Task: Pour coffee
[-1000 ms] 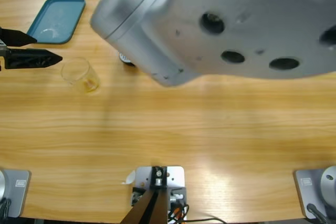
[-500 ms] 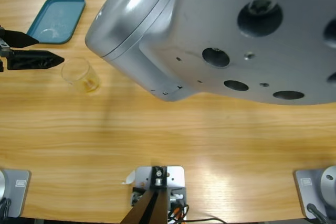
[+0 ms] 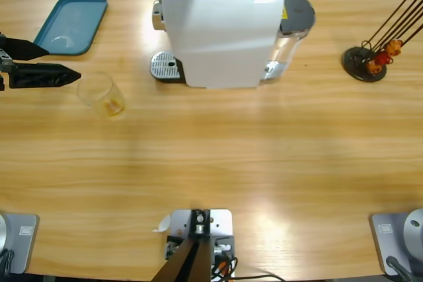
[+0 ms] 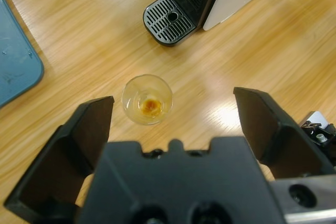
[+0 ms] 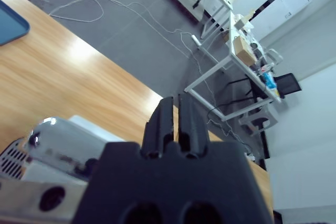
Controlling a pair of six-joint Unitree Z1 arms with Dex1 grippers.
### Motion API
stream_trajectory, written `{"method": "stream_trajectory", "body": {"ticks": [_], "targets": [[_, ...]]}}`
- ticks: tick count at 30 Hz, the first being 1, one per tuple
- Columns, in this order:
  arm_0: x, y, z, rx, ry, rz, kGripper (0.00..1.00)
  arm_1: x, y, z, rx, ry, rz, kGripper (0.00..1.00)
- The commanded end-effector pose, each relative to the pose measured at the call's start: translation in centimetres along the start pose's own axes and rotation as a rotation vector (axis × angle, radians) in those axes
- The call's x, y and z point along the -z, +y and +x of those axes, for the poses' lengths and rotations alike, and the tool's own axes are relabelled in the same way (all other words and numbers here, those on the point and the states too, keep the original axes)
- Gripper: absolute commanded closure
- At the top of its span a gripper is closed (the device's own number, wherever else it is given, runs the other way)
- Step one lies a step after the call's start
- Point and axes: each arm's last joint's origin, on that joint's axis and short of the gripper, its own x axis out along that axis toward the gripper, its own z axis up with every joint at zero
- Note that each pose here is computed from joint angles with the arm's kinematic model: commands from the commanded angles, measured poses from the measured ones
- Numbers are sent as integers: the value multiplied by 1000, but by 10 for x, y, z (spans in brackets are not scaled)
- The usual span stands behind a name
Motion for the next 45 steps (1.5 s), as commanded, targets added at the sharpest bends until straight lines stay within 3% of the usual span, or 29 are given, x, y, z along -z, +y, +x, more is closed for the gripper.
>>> {"method": "stream_trajectory", "body": {"ticks": [1, 3, 7, 12, 30, 45], "targets": [[9, -1, 4, -17, 13, 5, 18, 67, -104, -82, -306, 87, 210, 171], [11, 3, 7, -68, -3, -6, 18, 101, -116, -96, -322, 145, 220, 99], [28, 14, 16, -120, -64, -88, 23, 162, -132, -118, -338, 199, 222, 101], [53, 17, 39, -119, -72, -35, 23, 206, -132, -125, -356, 224, 200, 102], [68, 14, 84, -67, 107, -12, 64, 224, -132, -130, -406, 265, 207, 105], [63, 20, 119, -77, 143, -25, 69, 226, -135, -133, -414, 262, 211, 105]]}}
